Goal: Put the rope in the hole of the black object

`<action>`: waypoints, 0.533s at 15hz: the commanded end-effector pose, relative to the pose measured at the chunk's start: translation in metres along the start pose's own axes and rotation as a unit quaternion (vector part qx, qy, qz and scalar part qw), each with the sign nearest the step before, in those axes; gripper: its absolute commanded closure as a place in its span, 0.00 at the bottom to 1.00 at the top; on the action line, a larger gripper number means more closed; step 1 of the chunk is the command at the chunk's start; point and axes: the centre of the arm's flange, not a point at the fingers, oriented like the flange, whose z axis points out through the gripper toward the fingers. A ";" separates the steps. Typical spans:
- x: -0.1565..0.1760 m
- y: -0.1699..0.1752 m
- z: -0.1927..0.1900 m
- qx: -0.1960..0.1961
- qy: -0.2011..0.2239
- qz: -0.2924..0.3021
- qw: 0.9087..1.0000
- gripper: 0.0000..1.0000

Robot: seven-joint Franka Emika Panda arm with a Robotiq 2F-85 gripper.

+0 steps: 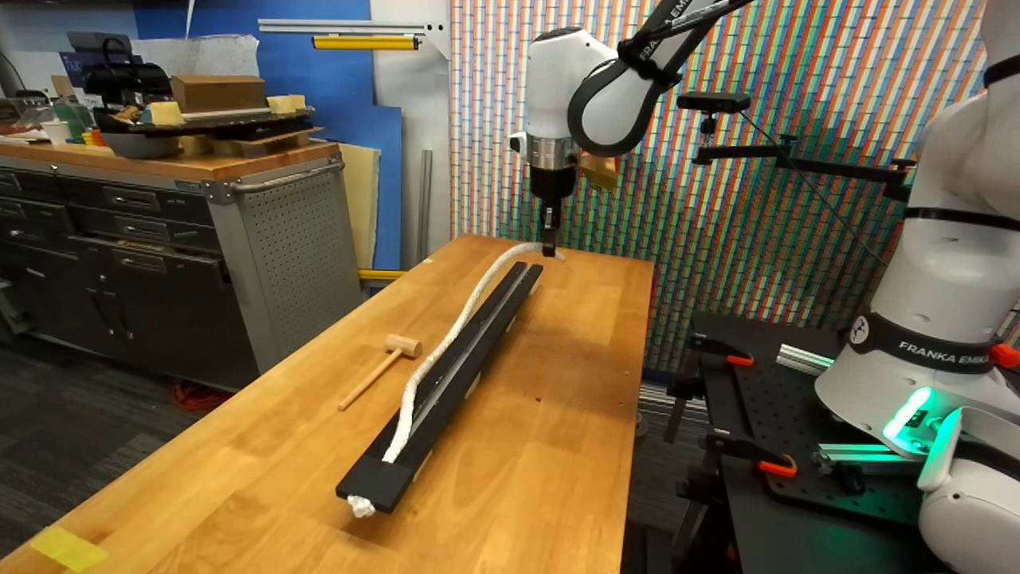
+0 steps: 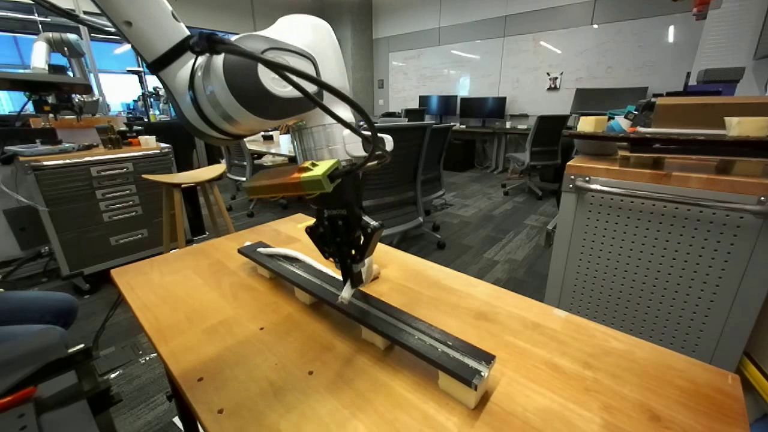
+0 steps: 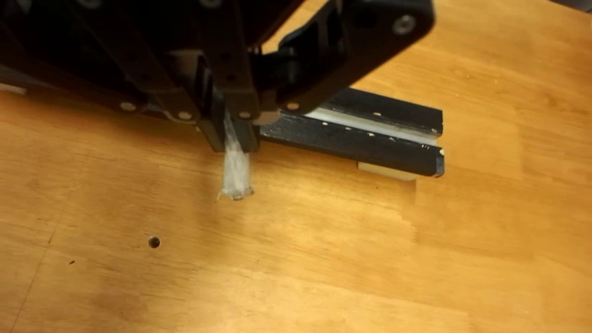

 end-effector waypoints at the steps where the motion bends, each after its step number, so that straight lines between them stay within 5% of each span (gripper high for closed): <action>1: -0.009 -0.012 -0.037 -0.038 0.043 0.002 0.998 0.97; 8: -0.005 -0.008 -0.051 -0.138 0.115 0.036 0.983 0.97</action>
